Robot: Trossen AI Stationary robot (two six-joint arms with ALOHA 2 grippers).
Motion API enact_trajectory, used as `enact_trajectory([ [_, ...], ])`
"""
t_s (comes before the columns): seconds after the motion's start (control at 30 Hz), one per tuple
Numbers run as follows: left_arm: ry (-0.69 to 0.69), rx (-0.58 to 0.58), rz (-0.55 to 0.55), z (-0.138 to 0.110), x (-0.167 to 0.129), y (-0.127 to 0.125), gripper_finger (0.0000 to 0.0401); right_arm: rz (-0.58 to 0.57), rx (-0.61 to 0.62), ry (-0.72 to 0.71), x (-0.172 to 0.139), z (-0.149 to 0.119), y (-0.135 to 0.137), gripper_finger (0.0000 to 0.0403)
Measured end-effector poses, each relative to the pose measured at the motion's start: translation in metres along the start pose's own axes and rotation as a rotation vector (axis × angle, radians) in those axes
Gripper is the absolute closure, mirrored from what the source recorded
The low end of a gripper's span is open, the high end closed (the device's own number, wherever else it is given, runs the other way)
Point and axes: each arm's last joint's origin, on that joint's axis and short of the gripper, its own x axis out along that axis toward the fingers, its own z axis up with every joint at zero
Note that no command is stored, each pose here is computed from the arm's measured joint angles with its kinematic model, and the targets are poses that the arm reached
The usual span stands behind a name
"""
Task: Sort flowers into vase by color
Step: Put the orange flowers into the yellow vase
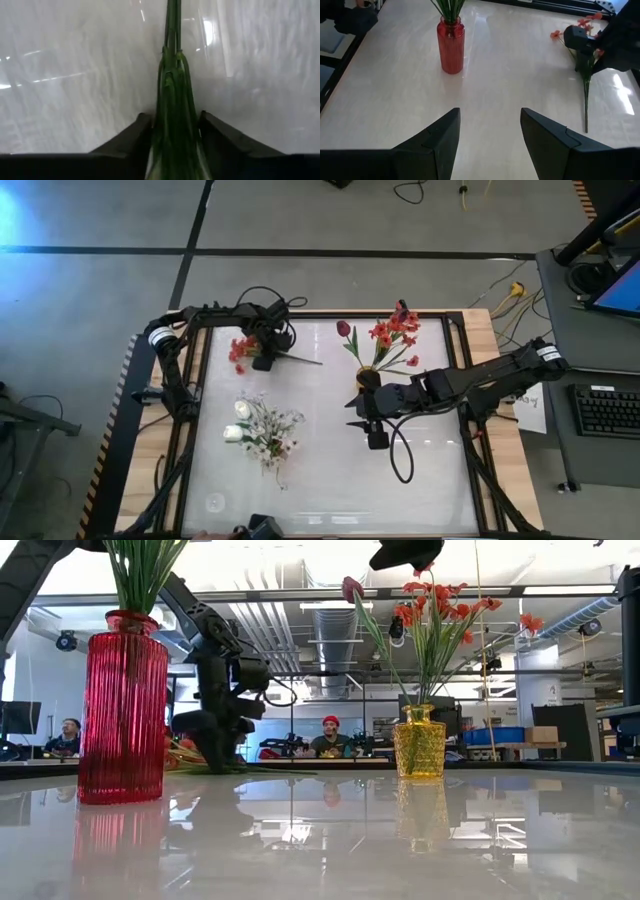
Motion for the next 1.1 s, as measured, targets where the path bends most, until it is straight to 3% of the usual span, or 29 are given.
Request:
enact_trajectory([
  [0.27,0.030,-0.012,-0.009,0.001,-0.004,0.002,0.0378,-0.001,-0.011,0.015,0.003,-0.004,0.000,0.0202],
  [0.33,0.063,-0.016,-0.002,0.002,-0.008,0.004,0.0394,-0.001,-0.011,0.018,0.004,-0.006,0.000,0.0202],
  [0.6,0.158,-0.024,0.091,0.009,-0.040,0.023,0.0399,-0.002,-0.008,0.011,0.007,-0.009,0.001,0.0202],
  [1.1,0.168,-0.166,0.066,0.005,-0.116,0.047,0.0400,0.000,-0.006,-0.004,0.008,-0.009,0.001,0.0202],
])
